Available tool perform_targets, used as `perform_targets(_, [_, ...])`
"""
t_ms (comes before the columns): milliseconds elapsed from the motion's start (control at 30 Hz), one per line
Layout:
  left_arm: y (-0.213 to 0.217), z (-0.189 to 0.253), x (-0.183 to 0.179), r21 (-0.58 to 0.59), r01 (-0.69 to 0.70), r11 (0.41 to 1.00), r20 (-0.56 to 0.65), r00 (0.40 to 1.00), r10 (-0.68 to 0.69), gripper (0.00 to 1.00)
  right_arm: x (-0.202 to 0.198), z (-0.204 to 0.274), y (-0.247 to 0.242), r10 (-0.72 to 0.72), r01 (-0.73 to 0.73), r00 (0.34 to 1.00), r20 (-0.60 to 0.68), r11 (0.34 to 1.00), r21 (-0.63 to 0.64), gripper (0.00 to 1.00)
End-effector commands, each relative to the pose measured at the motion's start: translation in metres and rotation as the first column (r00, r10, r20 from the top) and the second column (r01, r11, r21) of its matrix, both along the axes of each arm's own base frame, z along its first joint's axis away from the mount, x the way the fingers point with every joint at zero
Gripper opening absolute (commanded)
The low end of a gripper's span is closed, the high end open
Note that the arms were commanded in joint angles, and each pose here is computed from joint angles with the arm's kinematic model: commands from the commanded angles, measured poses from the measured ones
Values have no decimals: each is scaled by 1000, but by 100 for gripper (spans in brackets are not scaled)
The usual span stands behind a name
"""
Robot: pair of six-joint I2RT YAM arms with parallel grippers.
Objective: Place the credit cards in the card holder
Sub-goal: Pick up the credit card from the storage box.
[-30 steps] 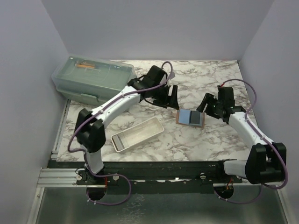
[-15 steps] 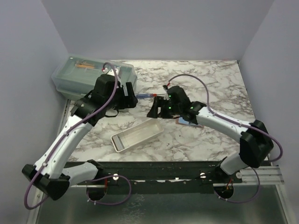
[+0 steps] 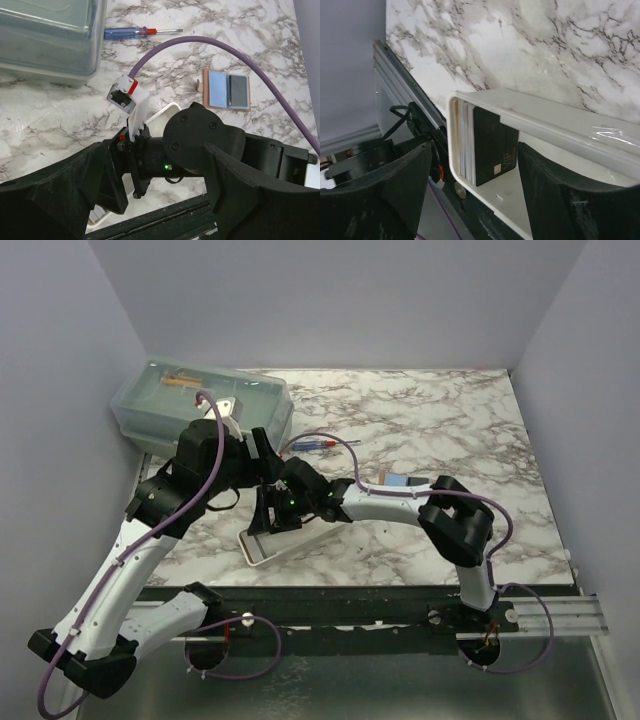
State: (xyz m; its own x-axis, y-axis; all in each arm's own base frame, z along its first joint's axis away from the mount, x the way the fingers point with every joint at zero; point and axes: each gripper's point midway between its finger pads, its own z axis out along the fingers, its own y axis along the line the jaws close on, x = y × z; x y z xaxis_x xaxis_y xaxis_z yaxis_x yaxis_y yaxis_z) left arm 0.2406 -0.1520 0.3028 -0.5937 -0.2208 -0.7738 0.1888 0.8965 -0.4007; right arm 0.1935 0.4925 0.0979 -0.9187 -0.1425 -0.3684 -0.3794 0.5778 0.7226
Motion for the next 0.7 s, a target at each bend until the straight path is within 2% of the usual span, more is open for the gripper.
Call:
perform_targets(0, [-2,-4,-14,-17,48,999,0,999,-48,83,5,5,12,-7,8,1000,-24,999,37,73])
perform_targets(400, [-4,-22,-24,-23,84,996,-37,996,-84,83,7,-11,19,-16,16,999,-50,1000,11,73])
perform_targets(667, [-6,-20,-24,-25,97,995,-30,995,-97,83,0,-19,25,19,-18,994,-106,1000,8,70])
